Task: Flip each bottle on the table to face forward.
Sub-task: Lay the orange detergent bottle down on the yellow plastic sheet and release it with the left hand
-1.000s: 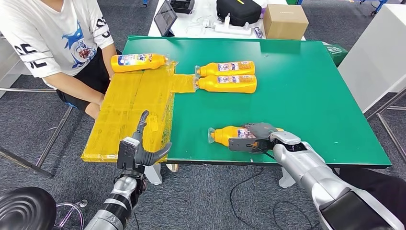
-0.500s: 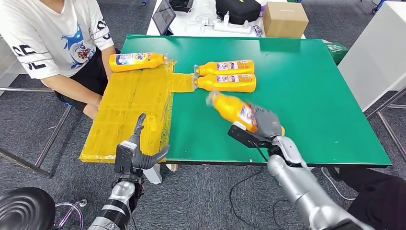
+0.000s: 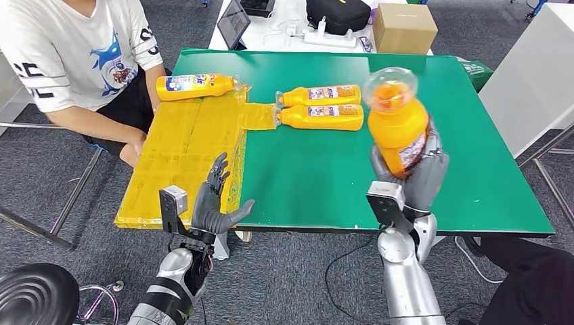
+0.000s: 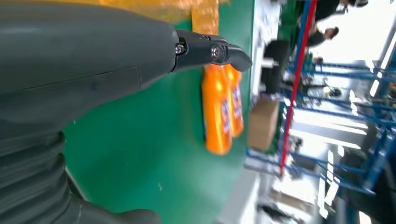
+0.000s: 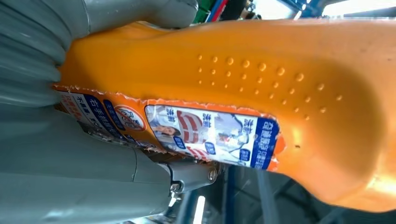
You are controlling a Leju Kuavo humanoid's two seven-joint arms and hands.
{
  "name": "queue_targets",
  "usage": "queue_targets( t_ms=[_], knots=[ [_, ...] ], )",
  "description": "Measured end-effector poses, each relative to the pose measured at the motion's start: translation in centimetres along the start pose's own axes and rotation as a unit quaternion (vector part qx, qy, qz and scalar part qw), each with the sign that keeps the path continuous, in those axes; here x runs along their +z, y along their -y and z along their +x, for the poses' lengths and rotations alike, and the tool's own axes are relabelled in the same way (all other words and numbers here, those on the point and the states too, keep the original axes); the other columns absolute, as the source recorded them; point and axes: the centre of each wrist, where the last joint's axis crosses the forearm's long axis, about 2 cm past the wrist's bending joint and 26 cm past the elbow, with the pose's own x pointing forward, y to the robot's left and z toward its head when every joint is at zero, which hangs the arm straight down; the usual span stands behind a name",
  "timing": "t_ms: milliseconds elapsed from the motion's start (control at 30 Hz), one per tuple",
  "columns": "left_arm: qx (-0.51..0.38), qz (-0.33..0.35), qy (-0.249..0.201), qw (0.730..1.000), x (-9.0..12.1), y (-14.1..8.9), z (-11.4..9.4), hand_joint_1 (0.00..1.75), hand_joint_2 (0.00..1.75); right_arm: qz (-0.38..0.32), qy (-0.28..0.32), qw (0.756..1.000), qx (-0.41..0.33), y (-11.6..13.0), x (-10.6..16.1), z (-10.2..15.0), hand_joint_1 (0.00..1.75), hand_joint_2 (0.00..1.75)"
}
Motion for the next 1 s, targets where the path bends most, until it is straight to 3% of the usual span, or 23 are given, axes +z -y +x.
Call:
queue_targets(
  t_ms=[233, 433, 600, 1000],
  knots=[
    [0.12, -0.11, 0.016, 0.987, -0.5, 1.2, 1.1, 0.0, 1.75, 0.054, -0.038, 0.995, -0.075, -1.0, 2.8, 0.5, 1.75, 1.75],
    [0.139, -0.158, 0.015, 0.977, -0.4, 2.1, 1.2, 0.0, 1.75, 0.181, -0.069, 0.971, -0.143, -5.0, 7.9, 2.7, 1.75, 1.75],
    [0.134, -0.187, 0.009, 0.973, -0.5, 2.7, 1.1, 0.0, 1.75, 0.268, -0.062, 0.949, -0.158, -8.0, 11.0, 4.9, 1.75, 1.75],
    [0.07, -0.203, -0.003, 0.977, -1.5, 2.9, 1.0, 0.0, 1.75, 0.33, -0.03, 0.934, -0.136, -10.9, 11.8, 6.9, 1.75, 1.75]
  ],
)
